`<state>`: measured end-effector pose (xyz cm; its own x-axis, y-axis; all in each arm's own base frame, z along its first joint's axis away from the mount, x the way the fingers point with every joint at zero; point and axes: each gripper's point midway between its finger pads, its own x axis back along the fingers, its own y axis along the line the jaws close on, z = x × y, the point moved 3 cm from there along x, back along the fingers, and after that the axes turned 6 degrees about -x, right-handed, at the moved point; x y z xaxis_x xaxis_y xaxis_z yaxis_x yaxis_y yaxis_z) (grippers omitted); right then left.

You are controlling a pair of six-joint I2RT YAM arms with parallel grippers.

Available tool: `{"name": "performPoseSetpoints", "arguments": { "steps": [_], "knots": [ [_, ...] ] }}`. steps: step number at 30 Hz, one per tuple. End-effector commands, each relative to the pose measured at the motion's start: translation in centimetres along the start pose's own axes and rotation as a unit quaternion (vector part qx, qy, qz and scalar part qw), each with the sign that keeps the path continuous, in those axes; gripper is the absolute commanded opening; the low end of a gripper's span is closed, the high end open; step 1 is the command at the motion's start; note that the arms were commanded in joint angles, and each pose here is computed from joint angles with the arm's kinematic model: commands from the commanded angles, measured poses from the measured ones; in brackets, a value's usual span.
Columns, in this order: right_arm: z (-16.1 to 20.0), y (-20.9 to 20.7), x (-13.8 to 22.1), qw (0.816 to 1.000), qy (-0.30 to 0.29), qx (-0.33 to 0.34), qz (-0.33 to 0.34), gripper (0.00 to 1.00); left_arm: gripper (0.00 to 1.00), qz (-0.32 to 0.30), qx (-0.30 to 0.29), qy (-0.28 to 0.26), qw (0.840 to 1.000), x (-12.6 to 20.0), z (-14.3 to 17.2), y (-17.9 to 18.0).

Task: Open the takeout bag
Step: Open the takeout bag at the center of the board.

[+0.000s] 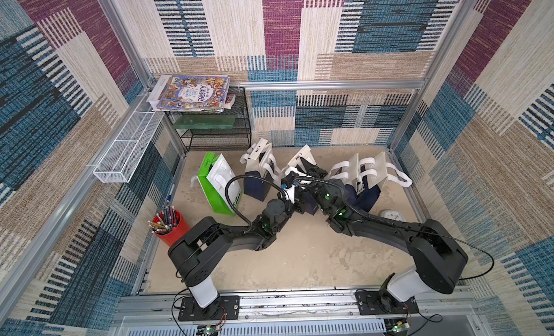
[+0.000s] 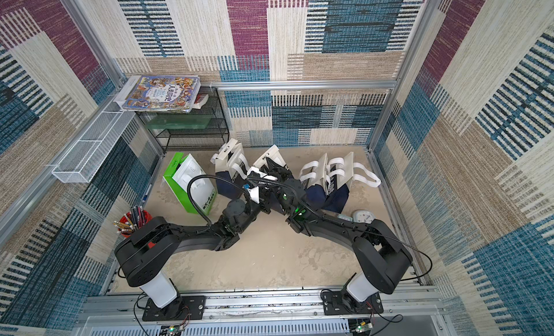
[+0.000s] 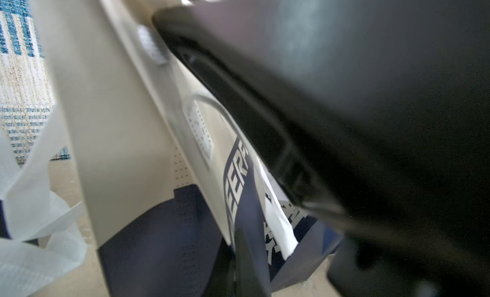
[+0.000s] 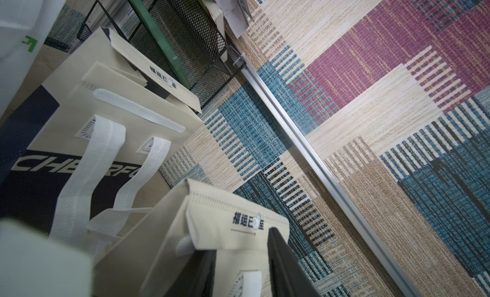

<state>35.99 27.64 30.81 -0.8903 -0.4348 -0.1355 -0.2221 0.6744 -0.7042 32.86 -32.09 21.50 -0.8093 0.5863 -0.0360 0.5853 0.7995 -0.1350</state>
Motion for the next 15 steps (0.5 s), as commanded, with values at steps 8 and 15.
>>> {"name": "performPoseSetpoints", "arguments": {
  "steps": [8, 15],
  "knots": [
    [-1.2, -0.9, -0.5, 1.000, -0.010, -0.004, 0.009, 0.00, 0.00, -0.009, -0.036, 0.014, 0.999, 0.9, 0.7, 0.4],
    [-1.2, -1.9, -0.3, 1.000, 0.005, 0.021, 0.013, 0.00, 0.00, -0.037, -0.055, 0.040, 0.997, 1.7, 1.6, 1.4]
  ]
}}
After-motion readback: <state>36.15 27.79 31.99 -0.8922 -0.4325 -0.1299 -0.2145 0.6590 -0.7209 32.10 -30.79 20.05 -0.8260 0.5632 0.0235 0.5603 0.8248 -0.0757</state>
